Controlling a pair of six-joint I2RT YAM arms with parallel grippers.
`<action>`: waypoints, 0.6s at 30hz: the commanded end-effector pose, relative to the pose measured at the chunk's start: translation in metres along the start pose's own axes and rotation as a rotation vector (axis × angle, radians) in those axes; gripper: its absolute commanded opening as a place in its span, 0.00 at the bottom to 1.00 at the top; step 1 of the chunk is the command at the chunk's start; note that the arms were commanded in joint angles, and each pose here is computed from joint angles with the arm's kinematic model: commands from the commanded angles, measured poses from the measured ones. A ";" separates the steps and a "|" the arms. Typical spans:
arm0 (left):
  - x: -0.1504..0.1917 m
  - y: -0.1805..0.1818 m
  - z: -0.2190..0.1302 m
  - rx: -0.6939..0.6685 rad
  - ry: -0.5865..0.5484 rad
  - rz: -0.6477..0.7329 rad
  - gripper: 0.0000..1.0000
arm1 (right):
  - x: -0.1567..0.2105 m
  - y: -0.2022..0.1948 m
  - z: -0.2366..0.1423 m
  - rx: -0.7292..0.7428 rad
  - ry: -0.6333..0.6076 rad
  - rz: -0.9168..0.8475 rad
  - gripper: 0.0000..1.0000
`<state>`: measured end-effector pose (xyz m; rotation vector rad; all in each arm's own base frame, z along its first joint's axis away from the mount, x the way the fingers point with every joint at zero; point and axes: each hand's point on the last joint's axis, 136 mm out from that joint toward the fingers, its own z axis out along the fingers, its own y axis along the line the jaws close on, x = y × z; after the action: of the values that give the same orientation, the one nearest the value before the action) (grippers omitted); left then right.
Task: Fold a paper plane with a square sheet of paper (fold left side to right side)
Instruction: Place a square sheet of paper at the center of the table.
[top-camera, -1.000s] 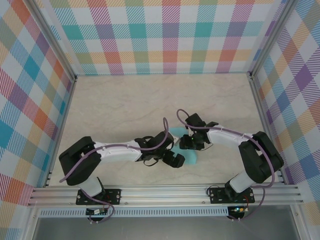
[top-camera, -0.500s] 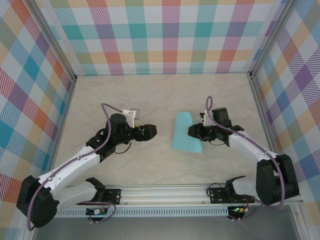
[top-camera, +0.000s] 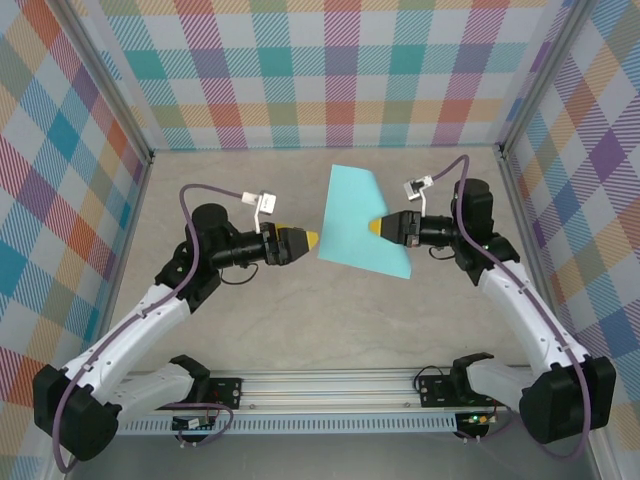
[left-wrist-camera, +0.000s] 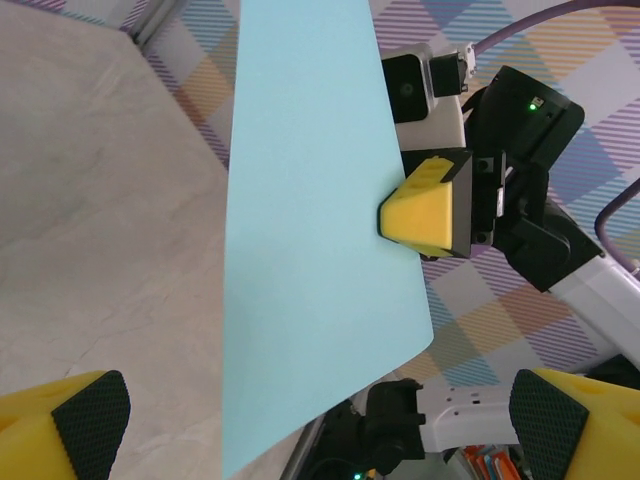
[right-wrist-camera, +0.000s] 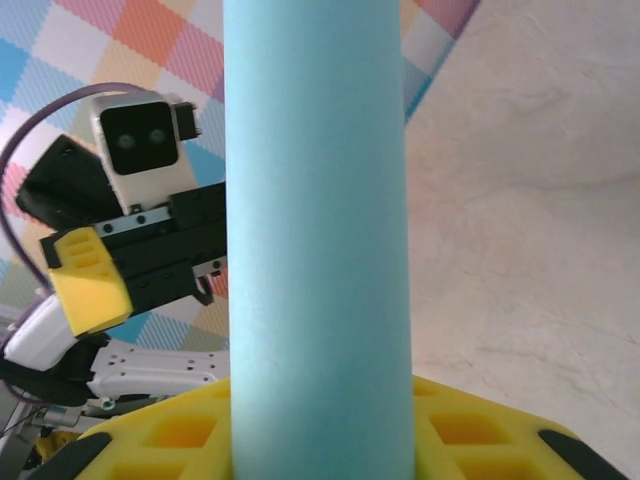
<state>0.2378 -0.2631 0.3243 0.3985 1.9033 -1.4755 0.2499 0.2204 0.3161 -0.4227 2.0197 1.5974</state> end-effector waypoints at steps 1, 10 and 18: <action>-0.009 -0.018 0.004 0.091 0.020 0.000 1.00 | -0.003 0.031 -0.003 -0.079 0.024 -0.037 0.34; -0.002 -0.031 0.023 0.158 0.080 0.004 0.90 | 0.007 0.044 0.011 -0.111 0.067 -0.044 0.34; -0.001 -0.017 0.028 0.102 0.062 -0.031 0.27 | 0.004 0.029 0.016 -0.048 0.053 -0.018 0.36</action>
<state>0.2366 -0.2932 0.3203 0.4621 1.9423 -1.6050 0.2293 0.2429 0.3280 -0.5071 2.0188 1.6670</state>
